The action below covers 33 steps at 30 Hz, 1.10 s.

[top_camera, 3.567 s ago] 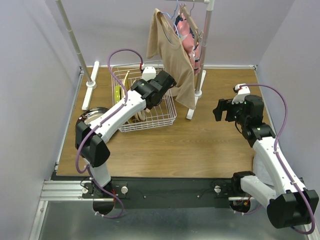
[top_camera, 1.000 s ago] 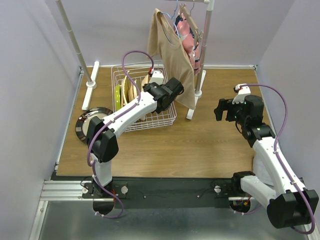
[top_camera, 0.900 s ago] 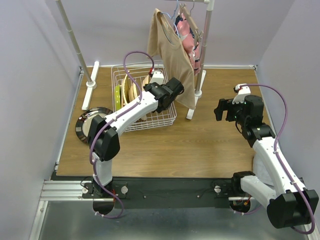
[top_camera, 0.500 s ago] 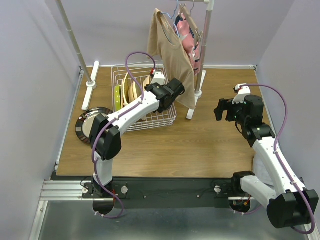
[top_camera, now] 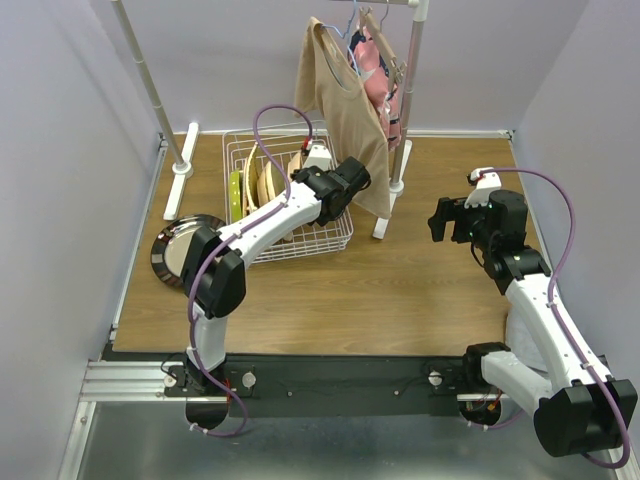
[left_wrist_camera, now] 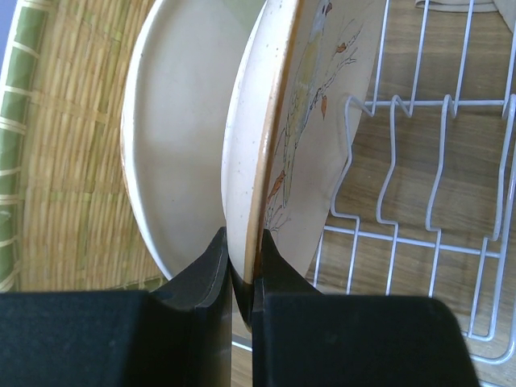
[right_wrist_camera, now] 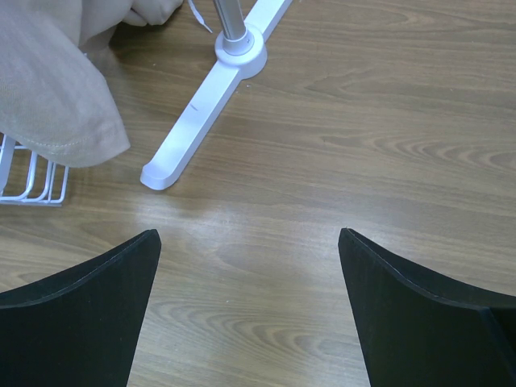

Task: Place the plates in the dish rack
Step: Insert the plate into the dish rack

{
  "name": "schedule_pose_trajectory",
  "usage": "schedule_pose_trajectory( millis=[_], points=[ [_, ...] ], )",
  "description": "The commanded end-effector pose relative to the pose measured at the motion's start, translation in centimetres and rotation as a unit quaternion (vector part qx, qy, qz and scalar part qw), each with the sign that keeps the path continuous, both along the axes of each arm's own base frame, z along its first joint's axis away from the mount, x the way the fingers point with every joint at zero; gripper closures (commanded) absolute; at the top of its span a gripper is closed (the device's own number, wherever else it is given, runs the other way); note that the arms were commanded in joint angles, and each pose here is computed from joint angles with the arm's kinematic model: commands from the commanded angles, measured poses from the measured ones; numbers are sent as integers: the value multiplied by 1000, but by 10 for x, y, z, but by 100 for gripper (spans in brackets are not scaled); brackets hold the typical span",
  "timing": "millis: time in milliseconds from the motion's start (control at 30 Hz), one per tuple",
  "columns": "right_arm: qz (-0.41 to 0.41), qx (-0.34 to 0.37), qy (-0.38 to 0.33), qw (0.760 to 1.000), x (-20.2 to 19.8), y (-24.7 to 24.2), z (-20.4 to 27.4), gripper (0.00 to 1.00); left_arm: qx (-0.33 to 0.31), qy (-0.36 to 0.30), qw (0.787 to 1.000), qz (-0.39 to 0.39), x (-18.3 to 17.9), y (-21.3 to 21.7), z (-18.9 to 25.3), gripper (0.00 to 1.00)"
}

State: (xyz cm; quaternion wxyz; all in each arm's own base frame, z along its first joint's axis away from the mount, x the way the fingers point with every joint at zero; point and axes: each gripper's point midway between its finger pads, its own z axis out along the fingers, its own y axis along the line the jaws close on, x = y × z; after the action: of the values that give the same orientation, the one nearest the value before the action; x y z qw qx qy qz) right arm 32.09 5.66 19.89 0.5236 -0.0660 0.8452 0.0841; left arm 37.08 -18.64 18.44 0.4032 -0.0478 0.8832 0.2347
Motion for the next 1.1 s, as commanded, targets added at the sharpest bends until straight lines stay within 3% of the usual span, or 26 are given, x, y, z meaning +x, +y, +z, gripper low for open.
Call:
schedule_pose_trajectory(
  millis=[0, 300, 467, 700, 1000, 1033, 1067],
  points=[
    [-12, -8, -12, 1000, 2, -6, 2, 0, -29, -1, 1000, 3, 1, -11, -3, 94],
    [-12, -8, -12, 1000, 2, -6, 2, 0, -32, 15, 999, 0, -3, -12, -12, 86],
    [-12, -8, -11, 1000, 2, -6, 2, 0, -33, 17, 999, -5, -5, -12, -9, 72],
    [-12, -9, -12, 1000, 2, -6, 2, 0, -38, 16, 999, -9, -7, -11, -5, 71],
    [-13, -10, -9, 1000, 2, -7, 0, 0, -45, 6, 999, -28, -8, -16, 15, 61],
    [-13, -10, -9, 1000, 2, -7, 0, 0, -47, 4, 998, -30, -8, -16, 18, 54],
    [-13, -11, -10, 1000, 3, -7, 0, 0, -51, 0, 998, -33, -9, -16, 24, 53]
  ],
)
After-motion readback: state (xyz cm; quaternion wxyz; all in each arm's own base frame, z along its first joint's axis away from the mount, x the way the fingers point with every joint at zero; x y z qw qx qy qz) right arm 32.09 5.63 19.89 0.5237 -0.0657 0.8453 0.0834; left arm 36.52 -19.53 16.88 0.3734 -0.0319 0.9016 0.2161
